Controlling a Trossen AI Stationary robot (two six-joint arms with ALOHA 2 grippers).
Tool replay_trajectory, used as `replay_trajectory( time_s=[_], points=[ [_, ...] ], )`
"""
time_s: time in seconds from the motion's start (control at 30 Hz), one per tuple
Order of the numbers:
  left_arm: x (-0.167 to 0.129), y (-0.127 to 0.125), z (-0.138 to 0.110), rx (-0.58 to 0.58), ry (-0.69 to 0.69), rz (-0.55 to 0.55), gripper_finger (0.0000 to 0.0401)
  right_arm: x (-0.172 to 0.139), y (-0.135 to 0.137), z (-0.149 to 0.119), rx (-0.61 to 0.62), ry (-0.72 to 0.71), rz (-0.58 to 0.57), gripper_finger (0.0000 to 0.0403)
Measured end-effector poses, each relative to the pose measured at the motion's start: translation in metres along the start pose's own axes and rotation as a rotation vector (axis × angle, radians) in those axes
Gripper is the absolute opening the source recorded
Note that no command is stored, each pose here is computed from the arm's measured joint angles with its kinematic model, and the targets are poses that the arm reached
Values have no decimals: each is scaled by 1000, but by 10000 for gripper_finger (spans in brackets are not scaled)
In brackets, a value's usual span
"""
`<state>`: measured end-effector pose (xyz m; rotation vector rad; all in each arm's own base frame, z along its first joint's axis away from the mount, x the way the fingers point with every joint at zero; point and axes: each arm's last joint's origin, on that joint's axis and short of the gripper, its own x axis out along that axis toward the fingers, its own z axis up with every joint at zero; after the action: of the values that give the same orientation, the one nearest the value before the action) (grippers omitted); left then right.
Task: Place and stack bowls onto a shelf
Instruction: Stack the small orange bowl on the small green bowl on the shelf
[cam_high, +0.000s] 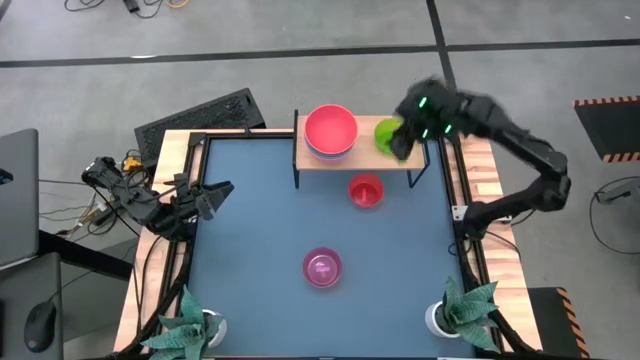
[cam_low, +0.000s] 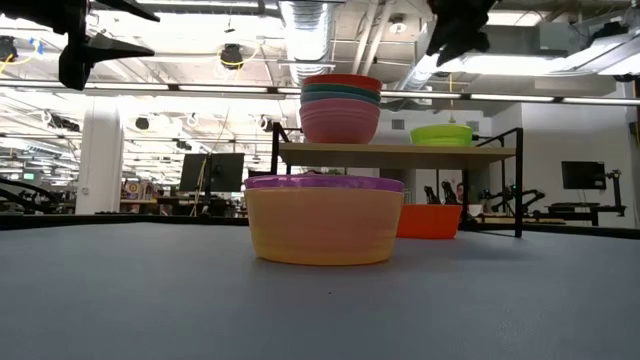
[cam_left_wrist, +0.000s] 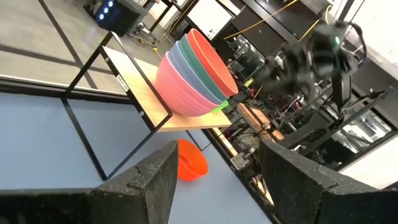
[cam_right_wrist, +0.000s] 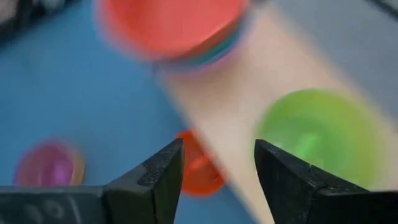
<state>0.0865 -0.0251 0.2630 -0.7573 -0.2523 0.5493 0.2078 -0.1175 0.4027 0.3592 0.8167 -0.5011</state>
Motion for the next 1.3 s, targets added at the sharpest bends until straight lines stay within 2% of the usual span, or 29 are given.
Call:
replay_trajectory(
  time_s=[0.17, 0.33, 0.43, 0.73, 0.97, 1.2, 1.3],
  points=[
    [0, 1, 0, 9, -4, 10, 209, 48, 44, -36, -181, 147, 83, 217],
    [0, 1, 0, 9, -8, 15, 209, 98, 64, -70, -246, 179, 113, 217],
    [0, 1, 0, -1, -8, 17, 209, 124, 64, -86, -262, 210, 86, 217],
    [0, 1, 0, -18, -8, 18, 209, 178, 62, -101, -356, 294, 27, 217],
    [0, 2, -1, -11, -4, 19, 209, 209, 66, -109, -392, 346, 49, 217],
    [0, 2, -1, -6, 0, 17, 209, 230, 64, -119, -382, 420, 11, 216],
    [0, 2, -1, -6, 0, 17, 209, 233, 65, -121, -363, 430, 5, 200]
  ],
)
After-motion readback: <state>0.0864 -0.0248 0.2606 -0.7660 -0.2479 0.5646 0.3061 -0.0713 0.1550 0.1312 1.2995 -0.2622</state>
